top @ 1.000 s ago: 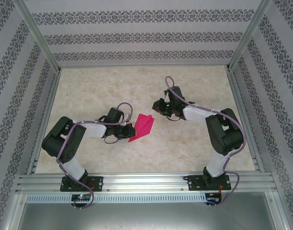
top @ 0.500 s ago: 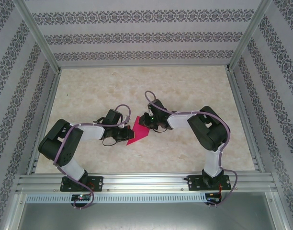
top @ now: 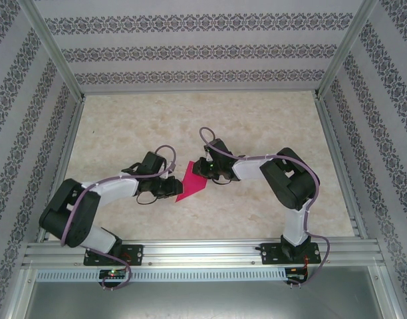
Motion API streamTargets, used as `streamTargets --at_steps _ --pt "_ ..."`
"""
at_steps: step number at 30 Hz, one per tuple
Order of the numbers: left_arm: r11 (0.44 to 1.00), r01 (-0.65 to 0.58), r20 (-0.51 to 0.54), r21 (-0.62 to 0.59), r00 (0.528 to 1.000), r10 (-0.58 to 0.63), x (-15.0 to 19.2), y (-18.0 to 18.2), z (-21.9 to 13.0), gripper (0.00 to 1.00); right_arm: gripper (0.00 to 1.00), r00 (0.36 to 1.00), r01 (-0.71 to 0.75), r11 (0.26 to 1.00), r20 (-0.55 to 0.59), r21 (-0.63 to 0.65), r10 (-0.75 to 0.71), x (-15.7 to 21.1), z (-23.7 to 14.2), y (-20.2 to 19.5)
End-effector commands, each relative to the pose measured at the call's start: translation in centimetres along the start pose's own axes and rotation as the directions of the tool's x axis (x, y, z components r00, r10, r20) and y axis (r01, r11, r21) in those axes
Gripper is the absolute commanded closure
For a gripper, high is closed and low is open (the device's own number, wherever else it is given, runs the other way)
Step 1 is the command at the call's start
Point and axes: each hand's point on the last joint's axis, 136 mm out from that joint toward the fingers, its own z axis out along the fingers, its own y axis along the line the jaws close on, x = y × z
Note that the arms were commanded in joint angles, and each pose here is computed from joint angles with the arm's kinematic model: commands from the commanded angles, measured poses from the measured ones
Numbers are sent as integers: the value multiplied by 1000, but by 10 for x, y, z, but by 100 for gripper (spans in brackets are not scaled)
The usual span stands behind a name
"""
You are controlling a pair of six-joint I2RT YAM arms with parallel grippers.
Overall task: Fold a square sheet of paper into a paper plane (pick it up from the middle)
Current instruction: Fourth fold the wing at the center of the table.
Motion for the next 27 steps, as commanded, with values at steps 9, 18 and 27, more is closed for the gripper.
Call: streamTargets --at_steps 9,18,27 --pt "996 -61 17 -66 998 62 -3 4 -7 69 82 974 140 986 -192 91 -121 67 -5 -25" --pt "986 -102 -9 -129 995 101 -7 8 -7 60 66 991 133 987 -21 90 -131 28 -45 16" --pt "974 -171 -52 -150 985 165 -8 -2 2 57 60 995 -6 986 103 166 -11 32 -81 -12"
